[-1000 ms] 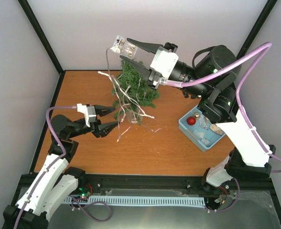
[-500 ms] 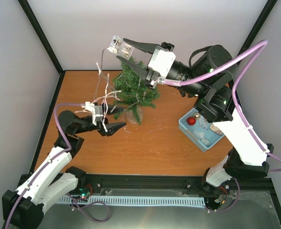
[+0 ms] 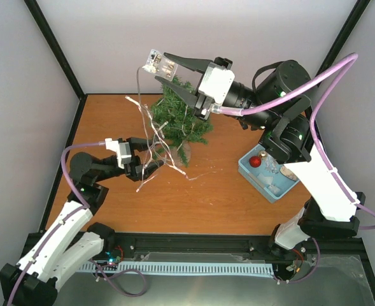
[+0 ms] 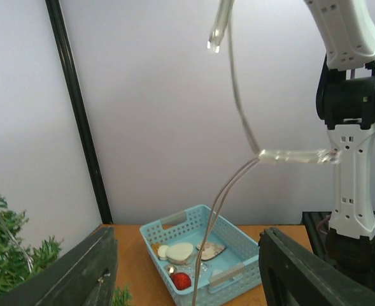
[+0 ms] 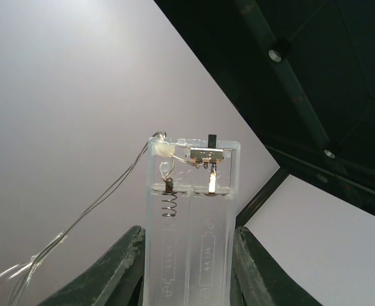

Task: Decorate the small christmas tree
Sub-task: Wrap the decoration item around the Christmas tree.

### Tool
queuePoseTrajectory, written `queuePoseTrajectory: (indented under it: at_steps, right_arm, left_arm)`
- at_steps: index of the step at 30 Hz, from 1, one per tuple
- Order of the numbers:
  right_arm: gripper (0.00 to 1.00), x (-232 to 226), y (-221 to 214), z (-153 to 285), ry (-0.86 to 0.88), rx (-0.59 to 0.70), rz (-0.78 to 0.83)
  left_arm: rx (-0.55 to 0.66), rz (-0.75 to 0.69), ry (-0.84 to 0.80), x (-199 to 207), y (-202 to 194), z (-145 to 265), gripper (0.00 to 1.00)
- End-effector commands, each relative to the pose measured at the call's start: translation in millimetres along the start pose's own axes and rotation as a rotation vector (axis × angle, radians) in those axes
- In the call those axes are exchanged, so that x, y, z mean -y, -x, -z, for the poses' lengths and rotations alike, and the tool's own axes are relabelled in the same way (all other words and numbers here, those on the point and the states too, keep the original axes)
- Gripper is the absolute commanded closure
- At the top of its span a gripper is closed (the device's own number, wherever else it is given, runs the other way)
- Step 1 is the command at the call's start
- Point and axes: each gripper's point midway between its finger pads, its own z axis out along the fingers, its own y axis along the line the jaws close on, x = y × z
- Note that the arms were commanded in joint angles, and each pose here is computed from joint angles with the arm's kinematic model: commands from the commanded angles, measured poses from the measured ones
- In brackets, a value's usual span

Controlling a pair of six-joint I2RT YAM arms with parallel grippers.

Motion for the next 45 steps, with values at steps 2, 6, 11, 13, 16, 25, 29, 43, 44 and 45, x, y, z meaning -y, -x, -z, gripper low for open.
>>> queuePoseTrajectory:
  at_steps: [2,6,11,13,16,25,29,43,44,45]
  right_arm:
    - [0.73,5.9,22.2,8.5,-0.015,0.057,-0.008]
    - [0.73,7.1,23.6,7.9,-0.021,0.066,-0.011]
    - [0.73,7.1,22.5,6.7,-0.024,0.064,-0.013]
    - [0.73,6.2,19.4,6.2,-0.022,0.054,-0.012]
    - [0.73,2.6,12.7,6.3,-0.015,0.03,-0.012]
    - [0.73,1.1,2.9,12.9,-0.032,-0.017,-0.002]
    - [0.73,1.7,5.1,14.0,-0.033,-0.009,-0.004]
    - [0.73,-2.6,7.1,7.6,-0.025,0.043,-0.05]
    - [0.73,-2.5,5.4,7.9,-0.028,0.037,-0.049]
    - [0.73,-2.6,4.2,8.2,-0.03,0.033,-0.046]
  left_arm:
    - [0.05,-0.089,-0.017,7.7,17.0,1.5,0.37]
    - [0.052,-0.061,-0.075,10.0,15.2,-3.4,0.38]
    - [0.044,-0.023,-0.143,14.5,9.6,-7.1,0.4]
    - [0.049,-0.016,-0.134,12.0,9.9,-7.8,0.44]
    - [0.061,-0.023,-0.134,12.5,12.8,-7.5,0.49]
    - [0.042,-0.03,-0.101,9.0,5.8,-6.5,0.93]
    - [0.057,-0.029,-0.102,9.7,7.4,-6.0,0.81]
    - [0.093,0.008,-0.119,0.7,13.9,-14.5,0.62]
    - [0.093,0.011,-0.119,0.5,13.6,-14.7,0.62]
    - [0.094,0.012,-0.122,1.1,13.7,-14.5,0.62]
